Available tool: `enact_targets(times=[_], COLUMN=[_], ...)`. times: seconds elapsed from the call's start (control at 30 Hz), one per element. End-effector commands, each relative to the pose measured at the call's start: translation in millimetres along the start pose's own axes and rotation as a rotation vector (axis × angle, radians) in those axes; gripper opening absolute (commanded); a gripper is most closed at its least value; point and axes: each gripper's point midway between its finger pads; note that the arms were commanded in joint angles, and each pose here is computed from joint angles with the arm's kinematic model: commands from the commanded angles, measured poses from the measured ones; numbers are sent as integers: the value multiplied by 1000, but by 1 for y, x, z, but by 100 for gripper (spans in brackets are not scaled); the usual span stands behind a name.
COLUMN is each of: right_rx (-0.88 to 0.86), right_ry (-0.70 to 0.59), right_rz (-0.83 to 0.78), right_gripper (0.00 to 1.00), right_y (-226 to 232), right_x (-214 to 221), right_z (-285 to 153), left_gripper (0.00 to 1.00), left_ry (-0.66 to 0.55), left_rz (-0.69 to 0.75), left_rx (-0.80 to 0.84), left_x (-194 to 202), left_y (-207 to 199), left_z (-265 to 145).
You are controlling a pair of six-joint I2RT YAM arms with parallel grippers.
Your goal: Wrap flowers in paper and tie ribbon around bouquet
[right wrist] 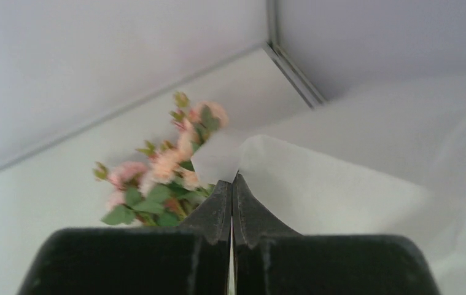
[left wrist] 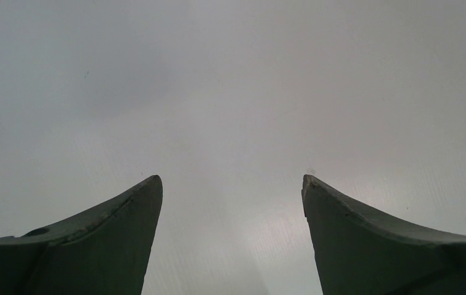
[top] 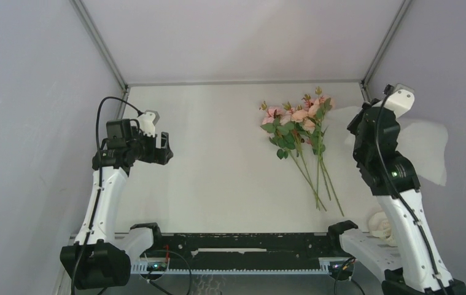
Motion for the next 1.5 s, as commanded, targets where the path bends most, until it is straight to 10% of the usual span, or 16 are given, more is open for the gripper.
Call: enact_targets(times=[0.0, 0.37, 0.63, 1.0, 1.23, 1.47], right_rx=[-123, -675, -977, -830, -1014, -1120], right_ry=[-294, -366, 106, 541, 776, 846], right_rz=[196, 211, -170, -260, -396, -527], right_gripper=[0, 0, 0, 2, 72, 80], right_y=[16, 117, 281, 338, 339, 304], right_x=[-98, -137, 66, 328, 377, 330], right_z=[-60, -132, -136, -129, -169, -156], left_gripper=[88, 88, 90, 90, 90, 89], left_ry=[-102, -120, -78, 81, 238, 393], left_rz=[44, 53, 36, 31, 84, 165], left_rx=[-14, -31, -111, -204, -358, -450], left_x=[-37, -47, -44, -12, 26, 66], left_y=[1, 5, 23, 56, 98, 117], left_z=[-20, -23, -19, 12, 44, 41])
Point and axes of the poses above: each gripper's point midway between its finger pads, its own z axis out along the fingers, its own y axis along the line the jaws close on, x = y × z, and after that the axes turned 9 degrees about z, right-handed
